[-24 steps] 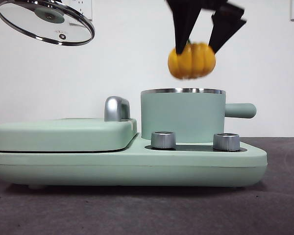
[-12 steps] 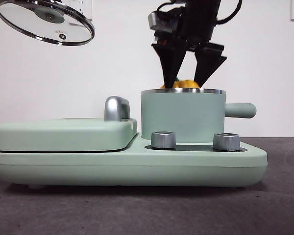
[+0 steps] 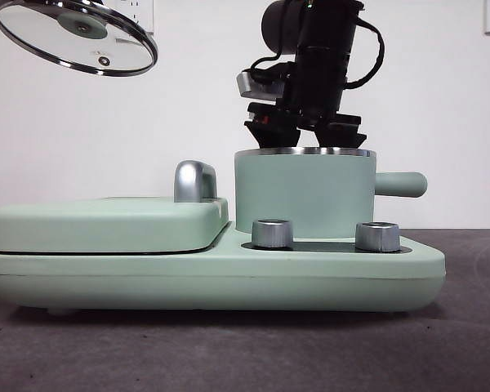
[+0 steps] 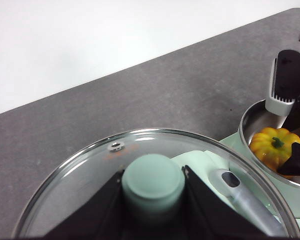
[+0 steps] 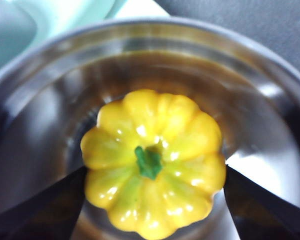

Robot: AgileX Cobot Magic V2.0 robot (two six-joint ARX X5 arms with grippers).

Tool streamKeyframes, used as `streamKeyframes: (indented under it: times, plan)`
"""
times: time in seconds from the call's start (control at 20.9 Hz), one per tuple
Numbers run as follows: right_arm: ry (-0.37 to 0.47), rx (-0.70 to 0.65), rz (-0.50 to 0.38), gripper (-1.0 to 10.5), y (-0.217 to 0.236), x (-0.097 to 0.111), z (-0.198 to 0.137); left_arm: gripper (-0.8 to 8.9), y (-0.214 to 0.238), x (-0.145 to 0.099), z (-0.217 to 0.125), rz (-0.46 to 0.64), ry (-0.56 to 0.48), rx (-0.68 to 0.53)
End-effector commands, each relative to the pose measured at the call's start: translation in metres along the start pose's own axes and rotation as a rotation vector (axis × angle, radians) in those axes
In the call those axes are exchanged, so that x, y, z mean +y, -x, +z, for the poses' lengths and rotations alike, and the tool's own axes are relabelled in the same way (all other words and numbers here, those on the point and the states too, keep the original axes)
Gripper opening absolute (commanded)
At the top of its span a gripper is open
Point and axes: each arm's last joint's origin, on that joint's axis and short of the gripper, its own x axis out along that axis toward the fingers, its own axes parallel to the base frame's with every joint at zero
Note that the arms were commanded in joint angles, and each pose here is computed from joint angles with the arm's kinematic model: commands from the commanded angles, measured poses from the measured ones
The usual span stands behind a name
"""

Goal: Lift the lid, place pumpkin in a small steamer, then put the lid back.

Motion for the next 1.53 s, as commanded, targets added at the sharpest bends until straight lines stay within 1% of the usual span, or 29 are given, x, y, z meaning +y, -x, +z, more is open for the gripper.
streamKeyframes:
  times: [0.05,0.38,0.53,0.72,0.86,0.96,1.05,1.1,1.2,1.53]
  plan:
    - [0.013,-0.005,-0.002,3.6,-0.005,0.002,0.006,0.11,0.005,0.000,0.009,0.004,-0.013,-0.051]
    - [0.013,0.037,0.011,3.6,-0.015,0.002,0.004,0.11,0.005,0.000,0.009,0.004,-0.013,-0.051]
    - [0.013,0.039,0.011,4.6,-0.017,0.002,0.004,0.11,0.005,0.000,0.009,0.004,-0.013,-0.051]
    - [0.014,0.035,0.010,4.6,-0.014,0.002,0.006,0.11,0.005,0.000,0.009,0.004,-0.013,-0.051]
    - [0.013,0.020,0.000,4.6,0.007,0.002,0.010,0.11,0.005,0.000,0.009,0.004,-0.013,-0.051]
    - [0.011,-0.013,-0.003,4.6,0.031,0.002,0.013,0.11,0.005,0.000,0.009,0.004,-0.014,-0.051]
    - [-0.012,-0.037,-0.005,4.6,0.056,0.003,0.015,0.11,0.005,0.000,0.009,0.004,-0.014,-0.051]
    - [-0.029,-0.052,-0.005,4.2,0.069,0.003,0.014,0.11,0.005,0.000,0.008,0.004,-0.013,-0.050]
    - [-0.030,-0.100,-0.010,3.7,0.088,0.004,0.011,0.11,0.005,0.000,0.008,0.004,-0.013,-0.049]
    - [-0.027,-0.198,-0.009,3.7,0.126,0.007,-0.009,0.11,0.005,0.000,0.008,0.004,-0.013,-0.049]
